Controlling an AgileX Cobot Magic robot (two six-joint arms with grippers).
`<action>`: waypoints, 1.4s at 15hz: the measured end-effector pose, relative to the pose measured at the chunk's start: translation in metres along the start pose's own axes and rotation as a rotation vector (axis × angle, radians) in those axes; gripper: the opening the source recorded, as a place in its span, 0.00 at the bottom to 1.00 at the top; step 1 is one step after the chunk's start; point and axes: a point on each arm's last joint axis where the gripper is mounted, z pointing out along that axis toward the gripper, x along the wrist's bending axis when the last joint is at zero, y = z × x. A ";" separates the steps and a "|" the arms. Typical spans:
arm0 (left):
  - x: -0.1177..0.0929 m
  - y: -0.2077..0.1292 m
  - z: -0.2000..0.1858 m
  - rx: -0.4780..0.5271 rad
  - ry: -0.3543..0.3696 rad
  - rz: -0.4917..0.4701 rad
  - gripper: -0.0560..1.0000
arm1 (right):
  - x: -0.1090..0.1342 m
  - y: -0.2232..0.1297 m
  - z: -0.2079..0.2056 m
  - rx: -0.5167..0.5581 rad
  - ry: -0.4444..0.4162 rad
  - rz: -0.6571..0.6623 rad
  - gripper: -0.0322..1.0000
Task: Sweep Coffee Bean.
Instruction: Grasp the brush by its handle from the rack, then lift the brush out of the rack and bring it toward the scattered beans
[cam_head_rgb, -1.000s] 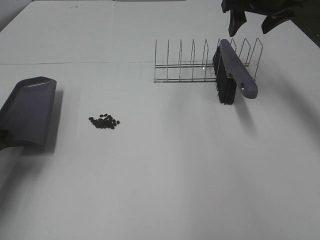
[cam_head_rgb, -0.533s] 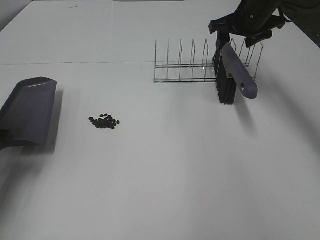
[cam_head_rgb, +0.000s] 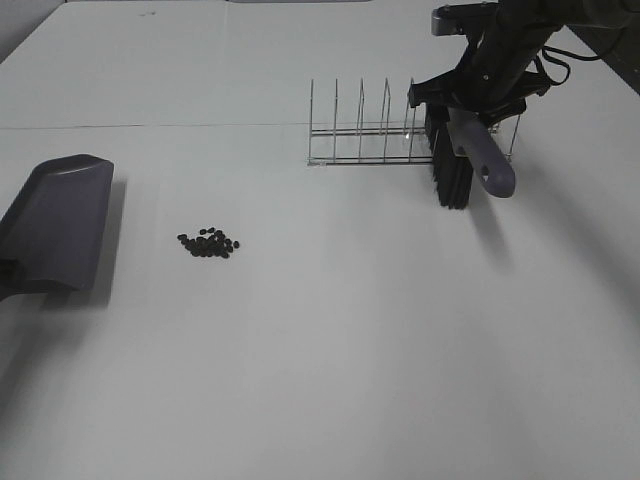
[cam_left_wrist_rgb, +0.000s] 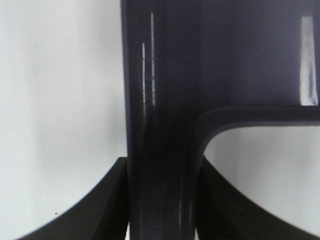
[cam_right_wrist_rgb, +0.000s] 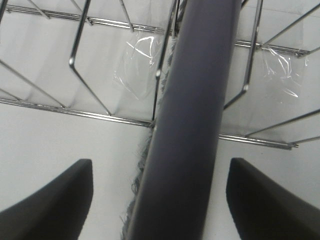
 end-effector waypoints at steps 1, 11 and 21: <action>0.000 0.000 0.000 0.000 0.000 0.000 0.36 | 0.000 0.000 0.000 0.001 0.000 0.000 0.65; 0.000 0.000 0.000 0.000 0.000 0.000 0.36 | -0.007 -0.004 -0.004 0.066 -0.043 -0.012 0.39; 0.003 -0.004 0.000 0.044 0.030 0.041 0.36 | -0.011 0.019 -0.106 -0.064 -0.091 0.017 0.38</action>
